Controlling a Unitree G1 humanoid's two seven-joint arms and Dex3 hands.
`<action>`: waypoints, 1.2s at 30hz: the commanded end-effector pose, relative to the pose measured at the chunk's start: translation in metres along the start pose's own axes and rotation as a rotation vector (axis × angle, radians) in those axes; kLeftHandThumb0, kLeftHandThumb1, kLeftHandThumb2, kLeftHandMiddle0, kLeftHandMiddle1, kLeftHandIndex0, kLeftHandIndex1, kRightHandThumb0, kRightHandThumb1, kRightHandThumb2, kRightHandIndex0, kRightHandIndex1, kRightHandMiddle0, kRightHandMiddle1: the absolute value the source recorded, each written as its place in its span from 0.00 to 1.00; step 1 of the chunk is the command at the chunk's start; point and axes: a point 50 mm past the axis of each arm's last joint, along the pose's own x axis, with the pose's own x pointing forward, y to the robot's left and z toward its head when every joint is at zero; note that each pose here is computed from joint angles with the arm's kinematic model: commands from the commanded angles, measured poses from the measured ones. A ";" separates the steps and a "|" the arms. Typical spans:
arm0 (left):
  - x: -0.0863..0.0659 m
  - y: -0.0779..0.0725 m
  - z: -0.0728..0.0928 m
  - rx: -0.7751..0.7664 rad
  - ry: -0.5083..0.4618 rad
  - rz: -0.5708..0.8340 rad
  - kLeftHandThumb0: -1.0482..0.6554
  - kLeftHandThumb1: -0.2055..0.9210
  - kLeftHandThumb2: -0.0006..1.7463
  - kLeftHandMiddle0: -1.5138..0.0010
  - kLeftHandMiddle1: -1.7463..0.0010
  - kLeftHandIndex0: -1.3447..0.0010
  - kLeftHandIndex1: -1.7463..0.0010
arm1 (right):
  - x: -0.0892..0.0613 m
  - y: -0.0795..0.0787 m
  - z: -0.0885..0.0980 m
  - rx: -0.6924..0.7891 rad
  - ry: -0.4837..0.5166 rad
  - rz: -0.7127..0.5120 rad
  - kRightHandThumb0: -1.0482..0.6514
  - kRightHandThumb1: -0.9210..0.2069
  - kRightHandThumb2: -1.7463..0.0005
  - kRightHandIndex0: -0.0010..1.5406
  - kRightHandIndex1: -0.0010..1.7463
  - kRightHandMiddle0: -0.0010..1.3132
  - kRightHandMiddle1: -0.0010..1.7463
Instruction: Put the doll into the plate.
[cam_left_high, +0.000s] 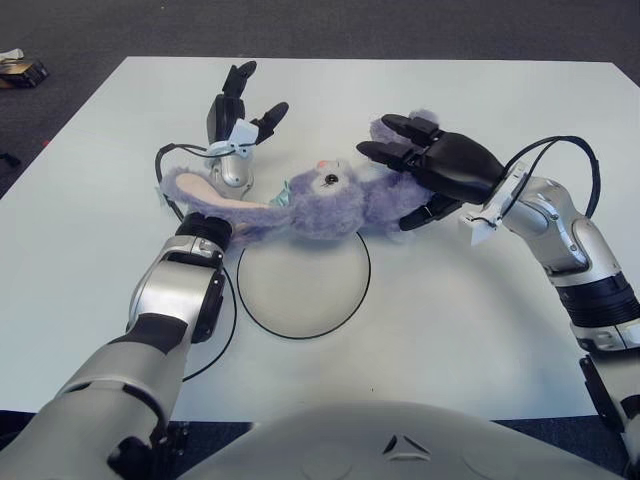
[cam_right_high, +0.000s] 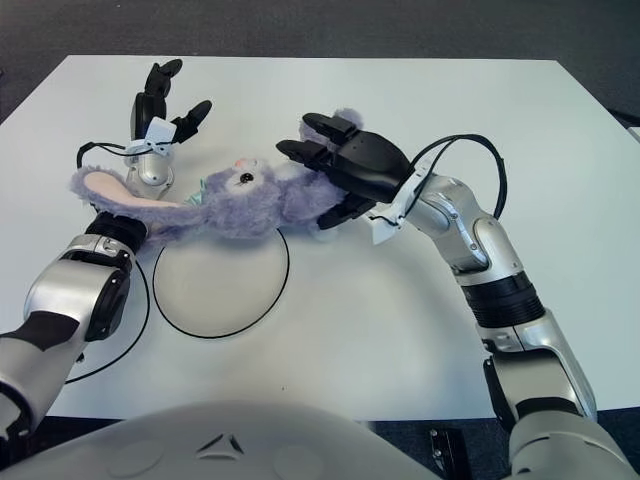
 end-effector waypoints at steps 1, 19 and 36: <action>-0.001 0.000 0.000 0.006 -0.007 -0.005 0.34 1.00 0.14 0.65 1.00 0.71 0.77 | 0.000 -0.008 0.002 0.032 0.000 -0.041 0.18 0.00 0.90 0.00 0.00 0.12 0.01; -0.001 -0.002 -0.001 0.001 0.004 -0.011 0.34 1.00 0.13 0.65 1.00 0.71 0.76 | 0.006 -0.004 0.025 0.119 0.040 0.032 0.19 0.00 0.92 0.00 0.00 0.12 0.01; 0.000 -0.002 0.000 -0.004 0.007 -0.005 0.33 1.00 0.13 0.65 1.00 0.71 0.76 | 0.006 0.007 0.020 0.213 0.089 0.226 0.20 0.00 0.93 0.01 0.00 0.13 0.01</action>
